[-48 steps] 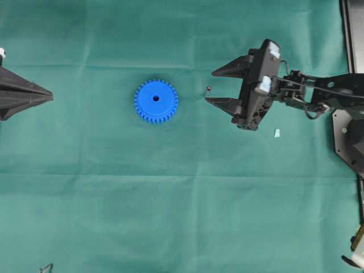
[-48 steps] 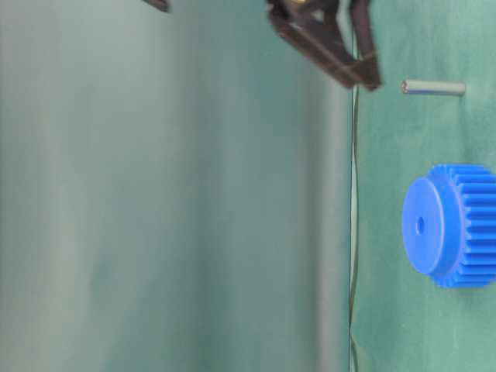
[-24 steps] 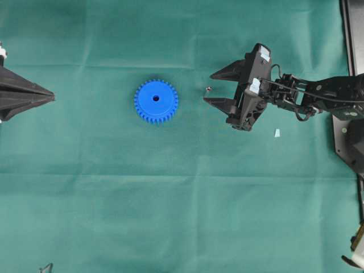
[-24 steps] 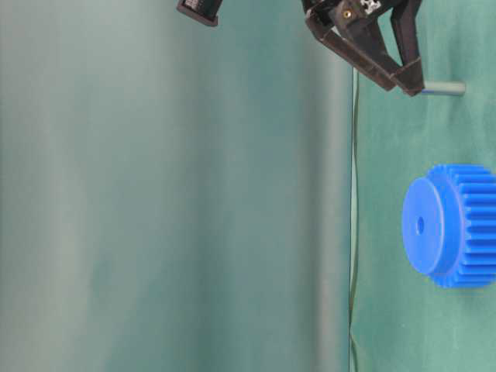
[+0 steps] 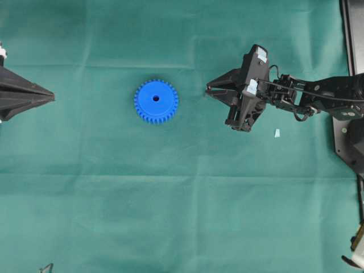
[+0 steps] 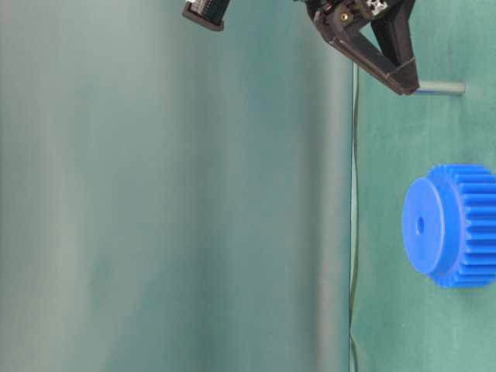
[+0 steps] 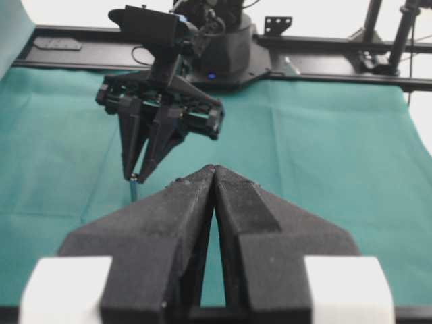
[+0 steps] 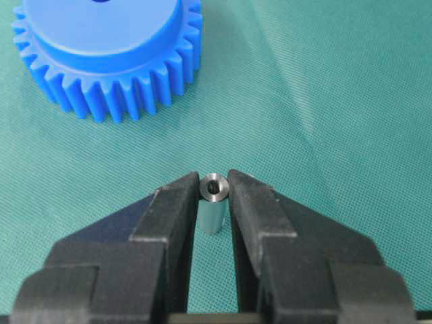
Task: Insert the shaft into the center hole of the gear.
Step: 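Close the right gripper on the silver shaft and lift it upright, then carry the held shaft left over the blue gear's center hole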
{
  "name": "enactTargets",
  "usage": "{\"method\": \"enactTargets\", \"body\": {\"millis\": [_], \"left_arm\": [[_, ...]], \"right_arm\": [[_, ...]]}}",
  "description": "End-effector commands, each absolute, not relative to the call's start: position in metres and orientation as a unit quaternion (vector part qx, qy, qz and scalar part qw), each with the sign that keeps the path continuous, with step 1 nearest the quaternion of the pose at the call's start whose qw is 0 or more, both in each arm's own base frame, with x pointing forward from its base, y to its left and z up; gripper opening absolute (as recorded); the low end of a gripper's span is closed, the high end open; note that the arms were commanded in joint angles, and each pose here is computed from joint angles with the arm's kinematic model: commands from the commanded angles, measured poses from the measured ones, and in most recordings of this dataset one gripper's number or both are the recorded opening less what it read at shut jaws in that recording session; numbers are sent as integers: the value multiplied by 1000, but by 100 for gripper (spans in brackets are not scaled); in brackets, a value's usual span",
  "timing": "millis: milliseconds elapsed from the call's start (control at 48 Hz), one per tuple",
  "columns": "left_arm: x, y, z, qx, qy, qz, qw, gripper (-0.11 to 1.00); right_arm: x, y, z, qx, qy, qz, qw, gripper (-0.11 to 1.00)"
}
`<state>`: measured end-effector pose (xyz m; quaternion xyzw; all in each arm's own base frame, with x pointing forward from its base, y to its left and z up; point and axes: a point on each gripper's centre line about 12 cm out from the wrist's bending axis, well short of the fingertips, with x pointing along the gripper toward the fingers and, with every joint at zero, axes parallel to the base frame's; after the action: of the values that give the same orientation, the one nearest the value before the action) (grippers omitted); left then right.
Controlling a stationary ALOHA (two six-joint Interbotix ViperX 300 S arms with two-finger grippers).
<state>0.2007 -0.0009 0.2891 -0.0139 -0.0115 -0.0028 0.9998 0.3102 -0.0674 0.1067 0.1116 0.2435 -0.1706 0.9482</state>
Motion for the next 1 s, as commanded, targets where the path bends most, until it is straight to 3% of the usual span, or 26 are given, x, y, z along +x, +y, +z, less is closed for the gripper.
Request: {"method": "enactTargets", "body": {"millis": [0, 292, 708, 979], "left_arm": [[203, 0, 297, -13, -21, -2, 1000, 2], [203, 0, 297, -14, -19, -1, 1000, 2], [203, 0, 297, -14, -17, -1, 1000, 2], [203, 0, 297, -13, -17, -2, 1000, 2]], "right_arm": [[315, -68, 113, 109, 233, -169, 951, 16], [316, -69, 118, 110, 227, -168, 953, 16], [321, -64, 170, 99, 221, -140, 960, 16], [350, -62, 182, 94, 219, -126, 963, 16]]}}
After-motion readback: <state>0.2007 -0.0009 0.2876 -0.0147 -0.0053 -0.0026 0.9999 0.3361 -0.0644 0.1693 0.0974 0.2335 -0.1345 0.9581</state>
